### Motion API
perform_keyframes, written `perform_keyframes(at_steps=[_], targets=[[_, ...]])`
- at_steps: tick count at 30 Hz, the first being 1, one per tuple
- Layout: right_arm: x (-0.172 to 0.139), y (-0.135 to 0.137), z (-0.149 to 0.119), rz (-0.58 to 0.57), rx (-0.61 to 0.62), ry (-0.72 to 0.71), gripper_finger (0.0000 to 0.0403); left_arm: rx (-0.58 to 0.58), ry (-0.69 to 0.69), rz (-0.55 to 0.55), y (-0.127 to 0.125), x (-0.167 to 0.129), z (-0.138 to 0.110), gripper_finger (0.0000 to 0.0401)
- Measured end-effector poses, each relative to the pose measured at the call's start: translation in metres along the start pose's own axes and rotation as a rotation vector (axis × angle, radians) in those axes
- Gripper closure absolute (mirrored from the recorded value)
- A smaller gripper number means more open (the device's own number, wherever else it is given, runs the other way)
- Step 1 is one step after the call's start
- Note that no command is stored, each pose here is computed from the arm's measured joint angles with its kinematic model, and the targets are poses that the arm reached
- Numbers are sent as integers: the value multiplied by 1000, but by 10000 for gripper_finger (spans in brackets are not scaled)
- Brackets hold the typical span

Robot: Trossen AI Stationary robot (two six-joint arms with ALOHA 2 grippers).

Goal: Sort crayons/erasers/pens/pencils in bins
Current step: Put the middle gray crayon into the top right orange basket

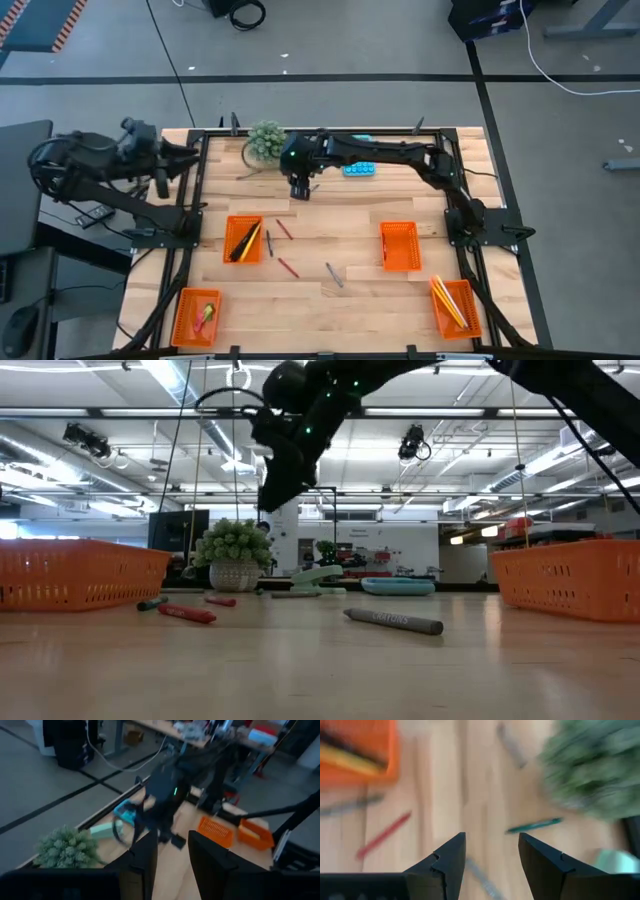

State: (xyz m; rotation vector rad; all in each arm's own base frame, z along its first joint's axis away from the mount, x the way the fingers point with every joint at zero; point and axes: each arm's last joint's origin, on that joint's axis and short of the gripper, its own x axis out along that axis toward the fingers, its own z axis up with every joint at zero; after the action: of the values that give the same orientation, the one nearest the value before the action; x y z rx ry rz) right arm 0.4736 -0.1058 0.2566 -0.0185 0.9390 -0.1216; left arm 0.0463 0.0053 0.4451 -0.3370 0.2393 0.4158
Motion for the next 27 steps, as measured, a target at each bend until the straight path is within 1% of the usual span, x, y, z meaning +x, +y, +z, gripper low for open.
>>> perform_keyframes(at_steps=[4,8,13,17,19,21,27], targets=[[19,7,-17,60,-144,150,215,-22,-34,-19,5,-8,1,286],[32,8,-34,110,-277,279,215,-10,-30,-15,3,-5,1,286],[53,5,-44,146,-372,328,215,13,-19,34,-4,5,2,289],[64,2,-50,153,-382,348,215,-7,-40,89,-9,13,4,288],[69,0,-51,148,-405,335,215,-44,-62,95,-12,16,6,289],[73,-3,-53,149,-426,350,218,-69,-79,87,-15,19,9,291],[77,-20,-55,123,-383,325,238,-89,-74,90,-22,28,10,290]])
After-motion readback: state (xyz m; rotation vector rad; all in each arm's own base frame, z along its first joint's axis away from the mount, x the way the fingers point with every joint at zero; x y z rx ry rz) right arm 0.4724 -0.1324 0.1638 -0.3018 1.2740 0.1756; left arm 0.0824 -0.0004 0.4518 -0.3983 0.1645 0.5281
